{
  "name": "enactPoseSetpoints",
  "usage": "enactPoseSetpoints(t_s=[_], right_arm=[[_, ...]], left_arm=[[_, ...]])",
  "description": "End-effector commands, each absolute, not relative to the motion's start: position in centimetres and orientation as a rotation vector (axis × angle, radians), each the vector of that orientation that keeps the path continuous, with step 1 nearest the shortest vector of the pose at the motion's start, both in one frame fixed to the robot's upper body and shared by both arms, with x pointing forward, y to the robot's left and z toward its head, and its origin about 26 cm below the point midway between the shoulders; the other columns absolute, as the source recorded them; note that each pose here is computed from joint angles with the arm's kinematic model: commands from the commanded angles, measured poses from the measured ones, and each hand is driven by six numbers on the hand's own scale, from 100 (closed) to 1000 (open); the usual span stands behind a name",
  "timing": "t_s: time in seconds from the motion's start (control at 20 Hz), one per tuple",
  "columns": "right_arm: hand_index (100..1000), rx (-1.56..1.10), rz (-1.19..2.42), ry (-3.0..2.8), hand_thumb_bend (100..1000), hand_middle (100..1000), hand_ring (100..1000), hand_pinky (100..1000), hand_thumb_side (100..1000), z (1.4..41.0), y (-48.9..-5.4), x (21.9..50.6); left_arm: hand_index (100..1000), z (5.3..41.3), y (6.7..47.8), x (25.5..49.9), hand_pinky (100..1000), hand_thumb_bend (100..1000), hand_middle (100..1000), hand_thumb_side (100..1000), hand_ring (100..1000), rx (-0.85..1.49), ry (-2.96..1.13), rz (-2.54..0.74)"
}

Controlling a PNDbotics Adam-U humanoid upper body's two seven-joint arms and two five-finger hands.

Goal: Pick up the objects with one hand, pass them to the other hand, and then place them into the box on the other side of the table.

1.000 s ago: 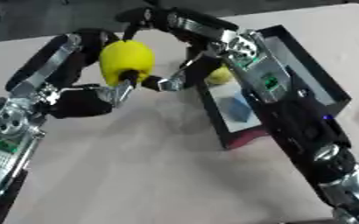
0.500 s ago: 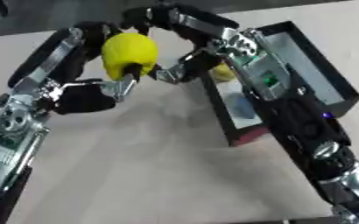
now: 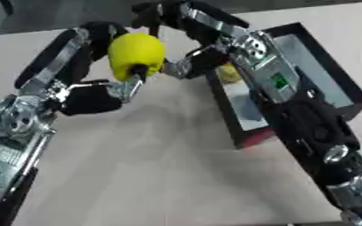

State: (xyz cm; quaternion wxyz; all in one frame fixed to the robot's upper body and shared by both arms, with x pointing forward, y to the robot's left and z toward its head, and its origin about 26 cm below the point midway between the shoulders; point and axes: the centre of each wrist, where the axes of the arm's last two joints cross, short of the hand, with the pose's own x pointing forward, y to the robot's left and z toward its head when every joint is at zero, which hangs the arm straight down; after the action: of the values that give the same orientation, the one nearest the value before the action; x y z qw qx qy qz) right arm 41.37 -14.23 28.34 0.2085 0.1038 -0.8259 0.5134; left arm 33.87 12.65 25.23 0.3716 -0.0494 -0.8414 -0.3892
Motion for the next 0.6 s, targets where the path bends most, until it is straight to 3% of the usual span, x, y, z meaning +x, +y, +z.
enactPoseSetpoints(t_s=[0.05, 0.1, 0.15, 0.3, 0.6], right_arm=[[833, 0.279, 1.467, -2.324, 285, 483, 1000, 923, 100, 29.9, -14.4, 40.7], [852, 0.274, 1.486, -2.321, 308, 499, 1000, 926, 100, 29.9, -14.5, 40.6], [932, 0.269, 1.510, -2.320, 414, 578, 1000, 949, 100, 30.0, -14.5, 40.5], [1000, 0.262, 1.594, -2.321, 416, 649, 1000, 979, 135, 30.4, -14.6, 40.1], [1000, 0.290, 1.703, -2.297, 410, 700, 1000, 1000, 123, 30.9, -14.8, 39.6]], left_arm=[[594, 25.6, 12.9, 34.0, 801, 100, 553, 100, 632, -0.079, -2.180, -0.971], [594, 25.5, 13.0, 34.1, 801, 100, 553, 100, 633, -0.062, -2.183, -0.961], [594, 25.5, 13.1, 34.1, 800, 100, 554, 100, 634, -0.042, -2.188, -0.952], [594, 25.5, 13.3, 34.2, 798, 100, 555, 100, 634, 0.016, -2.207, -0.935], [595, 25.4, 13.5, 34.2, 797, 100, 556, 100, 636, 0.073, -2.229, -0.927]])
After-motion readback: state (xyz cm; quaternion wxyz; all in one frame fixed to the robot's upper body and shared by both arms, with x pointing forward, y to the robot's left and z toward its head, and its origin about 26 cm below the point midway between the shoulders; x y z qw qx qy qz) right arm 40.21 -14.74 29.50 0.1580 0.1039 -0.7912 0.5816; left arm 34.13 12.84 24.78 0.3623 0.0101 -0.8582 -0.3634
